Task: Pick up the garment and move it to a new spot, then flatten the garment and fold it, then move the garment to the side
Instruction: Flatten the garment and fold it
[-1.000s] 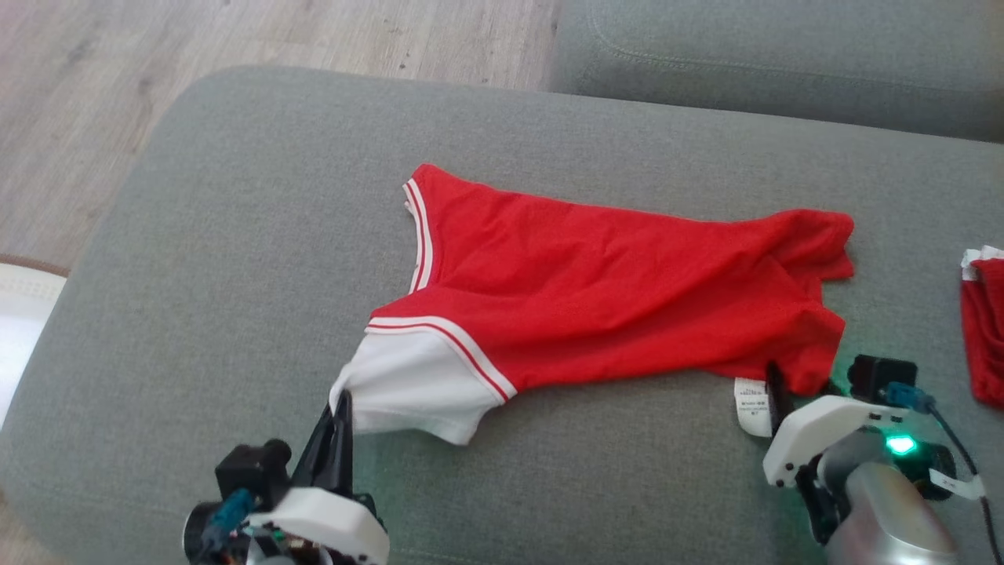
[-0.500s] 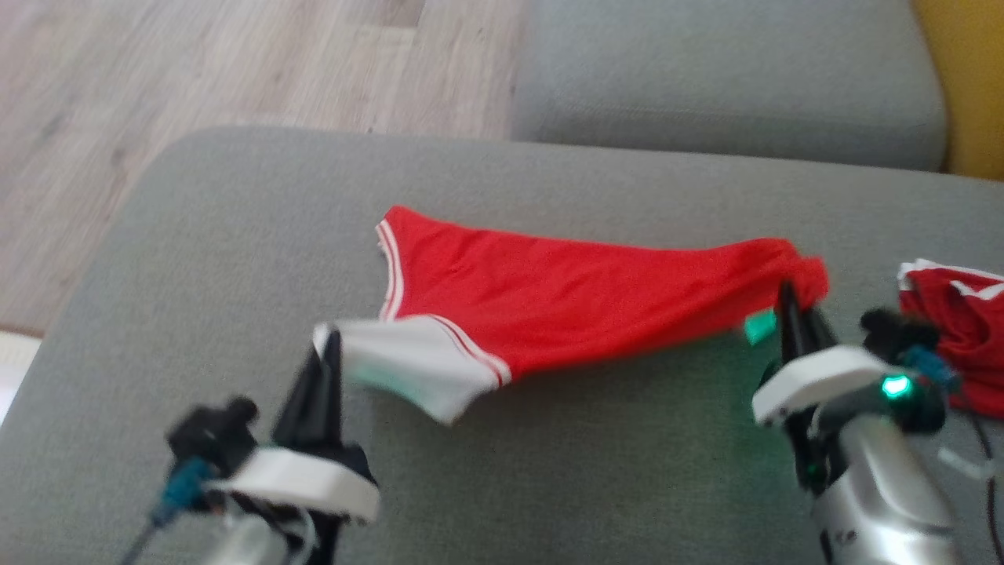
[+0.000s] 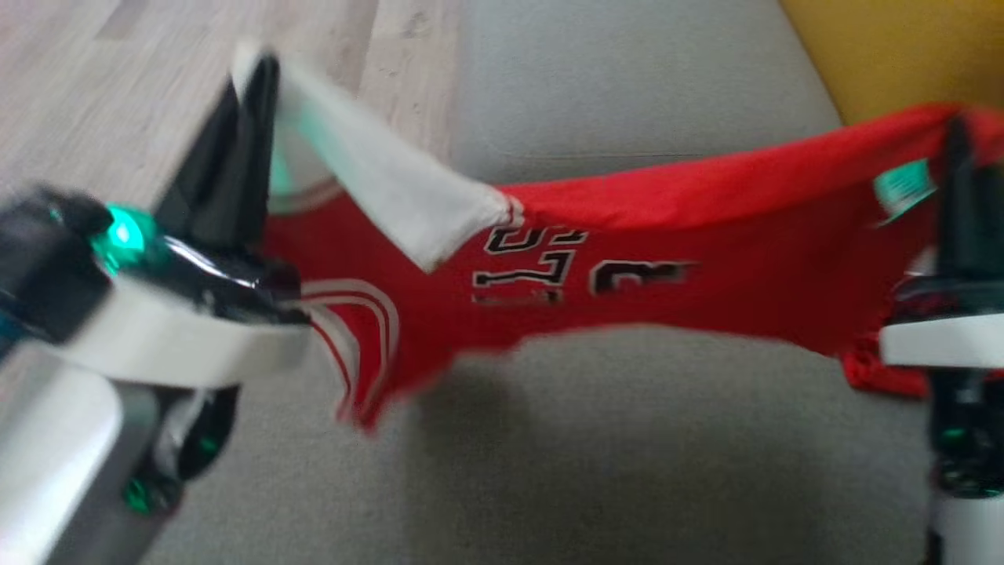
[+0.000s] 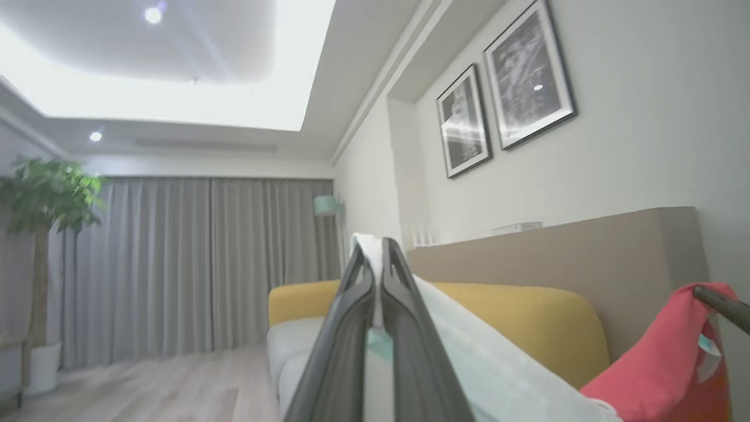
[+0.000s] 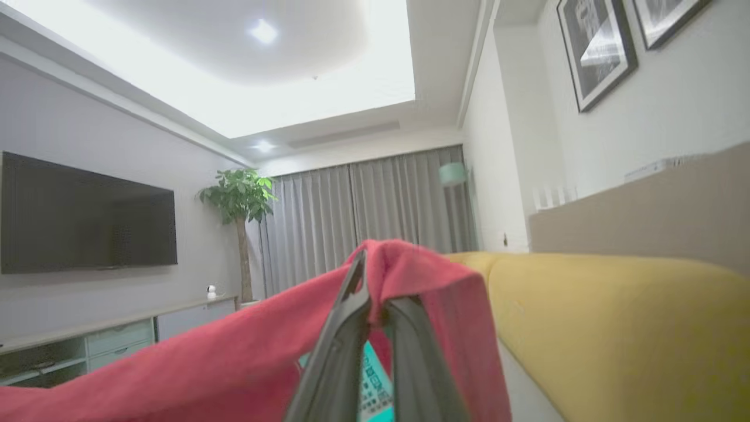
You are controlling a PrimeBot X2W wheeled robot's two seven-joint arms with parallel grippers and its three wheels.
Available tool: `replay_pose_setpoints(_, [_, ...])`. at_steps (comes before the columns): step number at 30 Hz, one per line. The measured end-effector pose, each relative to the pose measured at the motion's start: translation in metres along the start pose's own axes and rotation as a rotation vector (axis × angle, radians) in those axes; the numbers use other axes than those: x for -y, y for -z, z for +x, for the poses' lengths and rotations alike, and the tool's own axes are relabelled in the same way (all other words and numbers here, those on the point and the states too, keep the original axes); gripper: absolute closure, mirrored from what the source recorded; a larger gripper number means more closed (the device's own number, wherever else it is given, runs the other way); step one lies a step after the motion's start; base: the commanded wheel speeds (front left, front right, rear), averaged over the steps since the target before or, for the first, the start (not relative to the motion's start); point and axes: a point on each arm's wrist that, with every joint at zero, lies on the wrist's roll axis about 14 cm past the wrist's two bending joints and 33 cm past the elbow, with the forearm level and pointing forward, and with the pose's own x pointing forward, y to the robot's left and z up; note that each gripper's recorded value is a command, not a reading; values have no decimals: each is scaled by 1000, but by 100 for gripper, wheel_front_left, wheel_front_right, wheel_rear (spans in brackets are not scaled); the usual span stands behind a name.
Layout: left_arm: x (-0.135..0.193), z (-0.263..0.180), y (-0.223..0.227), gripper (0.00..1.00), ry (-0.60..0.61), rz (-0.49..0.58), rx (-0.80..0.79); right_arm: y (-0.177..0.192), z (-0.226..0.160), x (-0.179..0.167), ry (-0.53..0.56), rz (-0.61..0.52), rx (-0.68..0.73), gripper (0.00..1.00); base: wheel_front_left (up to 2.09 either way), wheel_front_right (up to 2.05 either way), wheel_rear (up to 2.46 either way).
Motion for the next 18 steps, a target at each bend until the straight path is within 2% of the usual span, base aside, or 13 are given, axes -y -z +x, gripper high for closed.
replay_pose_setpoints(4, [14, 19, -41, 100, 85, 96, 73, -54, -6, -1, -4, -44, 114, 100, 0, 0, 0])
replay_pose_setpoints(8, [16, 38, -48, 100, 126, 139, 67, -59, -5, 0, -2, -45, 85, 100, 0, 0, 0])
replay_pose_setpoints(13, [-4, 69, -6, 100, 118, 130, -65, -22, 13, 5, 0, -39, -54, 100, 0, 0, 0])
replay_pose_setpoints(16, [-20, 91, 35, 100, 113, 127, -173, 15, 36, 7, -17, 56, -155, 100, 0, 0, 0])
replay_pose_setpoints(18, [-36, 110, 56, 100, 99, 152, -213, 36, 58, 10, -21, 72, -197, 100, 0, 0, 0])
